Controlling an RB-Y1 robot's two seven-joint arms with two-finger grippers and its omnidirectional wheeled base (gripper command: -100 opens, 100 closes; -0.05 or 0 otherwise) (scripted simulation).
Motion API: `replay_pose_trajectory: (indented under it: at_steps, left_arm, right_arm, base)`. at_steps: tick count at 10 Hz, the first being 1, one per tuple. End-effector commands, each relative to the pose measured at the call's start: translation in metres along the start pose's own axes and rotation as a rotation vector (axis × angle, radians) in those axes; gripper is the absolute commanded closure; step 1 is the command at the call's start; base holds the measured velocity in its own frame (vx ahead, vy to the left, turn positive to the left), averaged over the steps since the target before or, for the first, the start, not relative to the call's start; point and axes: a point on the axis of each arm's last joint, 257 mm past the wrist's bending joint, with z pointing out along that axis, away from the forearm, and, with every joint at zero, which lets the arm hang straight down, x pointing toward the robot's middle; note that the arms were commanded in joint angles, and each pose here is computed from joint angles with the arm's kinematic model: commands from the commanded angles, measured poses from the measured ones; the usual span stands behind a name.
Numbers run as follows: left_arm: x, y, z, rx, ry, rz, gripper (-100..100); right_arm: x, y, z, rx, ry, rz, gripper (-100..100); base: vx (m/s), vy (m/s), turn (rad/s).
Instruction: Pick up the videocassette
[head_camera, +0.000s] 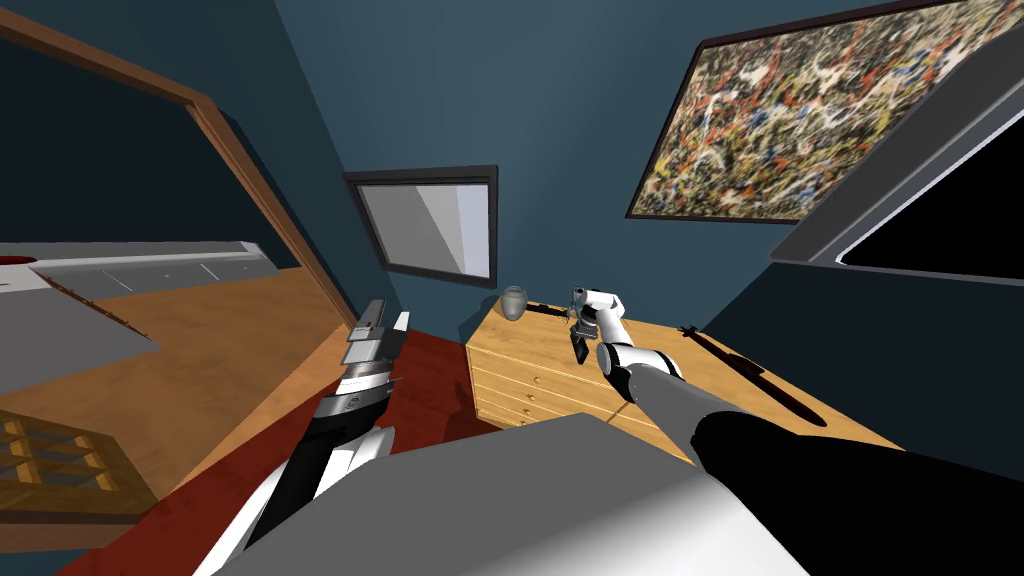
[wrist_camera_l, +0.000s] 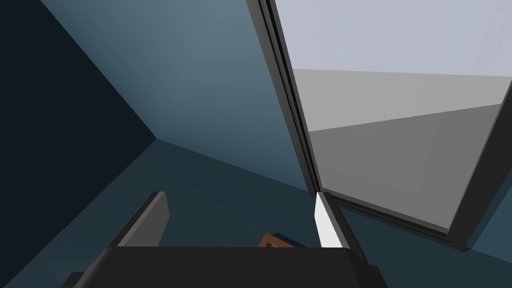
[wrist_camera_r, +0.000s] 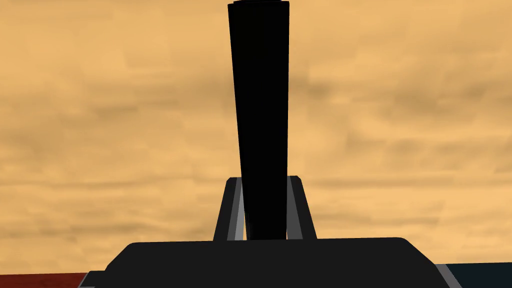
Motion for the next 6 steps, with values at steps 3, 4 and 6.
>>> replay_pose_trajectory:
  at_steps: [3, 4, 6]
  left_arm:
    - [0.0, 0.0, 0.0, 0.0, 0.0, 0.0, 0]
    - [0.0, 0.0, 0.0, 0.0, 0.0, 0.0, 0]
    - [0.0, 0.0, 0.0, 0.0, 0.0, 0.0, 0]
  right_arm:
    - [0.001, 0.0, -0.016, 0.0, 0.001, 0.01, 100]
    - [0.001, 0.0, -0.021, 0.0, 0.001, 0.012, 100]
    - [0.002, 0.001, -0.02, 0.0, 0.002, 0.011, 0]
  base:
    - [-0.009, -0.013, 0.046]
    - [-0.013, -0.018, 0.052]
    - [-0.002, -0.004, 0.006]
